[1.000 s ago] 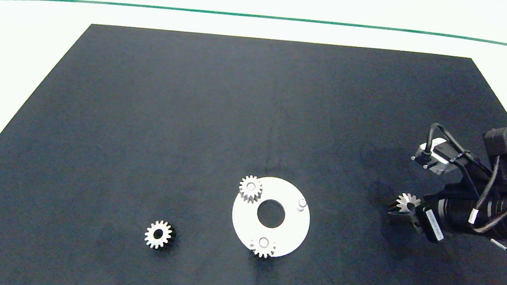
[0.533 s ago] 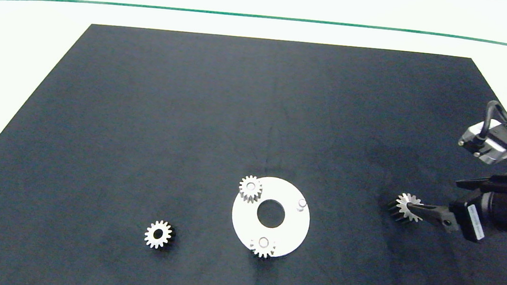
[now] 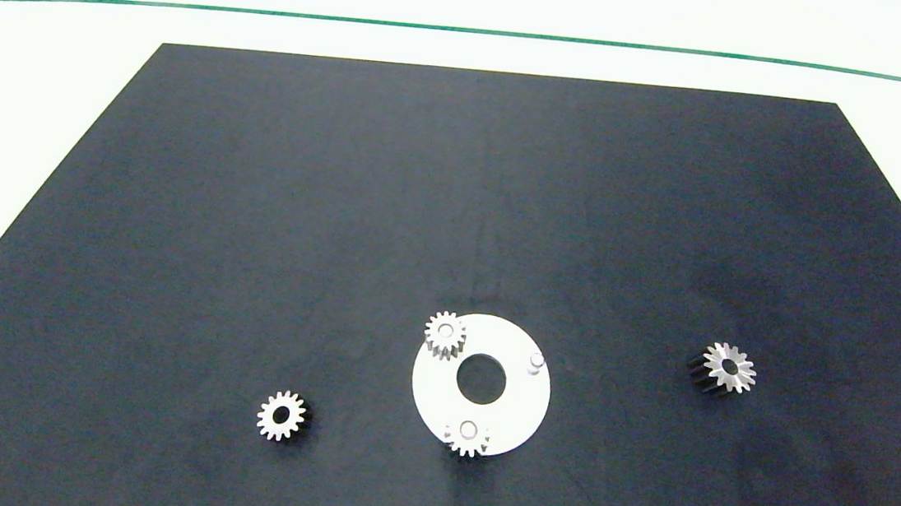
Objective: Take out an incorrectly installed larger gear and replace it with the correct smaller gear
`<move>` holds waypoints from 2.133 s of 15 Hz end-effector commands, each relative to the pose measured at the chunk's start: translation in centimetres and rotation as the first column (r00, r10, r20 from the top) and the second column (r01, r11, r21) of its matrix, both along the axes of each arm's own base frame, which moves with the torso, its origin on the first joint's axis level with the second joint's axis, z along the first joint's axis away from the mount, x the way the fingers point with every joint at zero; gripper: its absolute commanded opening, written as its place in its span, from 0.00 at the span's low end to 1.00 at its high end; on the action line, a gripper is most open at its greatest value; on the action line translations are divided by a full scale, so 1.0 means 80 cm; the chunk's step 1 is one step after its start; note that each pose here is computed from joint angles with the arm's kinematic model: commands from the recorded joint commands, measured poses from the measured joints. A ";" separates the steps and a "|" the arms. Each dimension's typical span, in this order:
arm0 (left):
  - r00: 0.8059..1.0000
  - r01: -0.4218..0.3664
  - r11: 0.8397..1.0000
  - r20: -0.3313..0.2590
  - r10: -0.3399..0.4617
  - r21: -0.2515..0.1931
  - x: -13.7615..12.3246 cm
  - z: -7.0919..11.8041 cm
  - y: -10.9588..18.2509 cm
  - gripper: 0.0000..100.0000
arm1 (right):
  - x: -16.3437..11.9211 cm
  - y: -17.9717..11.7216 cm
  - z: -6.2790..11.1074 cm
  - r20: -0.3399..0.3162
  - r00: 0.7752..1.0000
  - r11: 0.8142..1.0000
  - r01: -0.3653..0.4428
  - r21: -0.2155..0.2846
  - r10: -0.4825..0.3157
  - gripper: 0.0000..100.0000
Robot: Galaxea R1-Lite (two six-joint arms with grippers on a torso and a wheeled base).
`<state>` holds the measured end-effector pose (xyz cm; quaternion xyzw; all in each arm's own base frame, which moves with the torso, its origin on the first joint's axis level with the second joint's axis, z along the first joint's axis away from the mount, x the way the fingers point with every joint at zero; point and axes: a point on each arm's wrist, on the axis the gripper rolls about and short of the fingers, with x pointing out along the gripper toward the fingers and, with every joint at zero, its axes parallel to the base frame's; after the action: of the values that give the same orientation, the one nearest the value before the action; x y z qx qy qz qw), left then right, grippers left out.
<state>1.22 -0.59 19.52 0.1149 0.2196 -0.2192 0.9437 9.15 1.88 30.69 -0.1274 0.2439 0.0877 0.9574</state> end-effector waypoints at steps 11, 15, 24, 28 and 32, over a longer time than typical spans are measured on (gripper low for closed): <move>0.980 0.197 0.980 -0.042 -0.195 0.035 0.090 -0.043 -0.061 1.00 | -0.036 -0.008 0.023 0.104 0.994 0.996 0.014 0.085 -0.023 1.00; 0.976 0.214 0.971 -0.049 -0.210 0.106 0.105 -0.051 -0.070 1.00 | -0.040 -0.009 0.023 0.113 0.993 0.996 0.012 0.088 -0.022 1.00; 0.969 0.232 0.940 0.024 -0.246 0.250 0.148 -0.062 -0.095 1.00 | -0.044 -0.009 0.022 0.114 0.993 0.994 0.008 0.109 -0.021 1.00; 0.972 0.216 0.941 0.032 -0.232 0.259 0.158 -0.066 -0.102 1.00 | -0.047 -0.010 0.022 0.119 0.993 0.994 0.006 0.113 -0.020 1.00; 0.977 0.191 0.936 0.032 -0.210 0.297 0.166 -0.071 -0.107 1.00 | -0.047 -0.010 0.020 0.113 0.993 0.994 0.007 0.112 -0.019 1.00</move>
<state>14.27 -8.94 14.14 0.2778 0.2006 -0.2742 0.8986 5.35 1.08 32.41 -0.0758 0.1802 0.0873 0.9768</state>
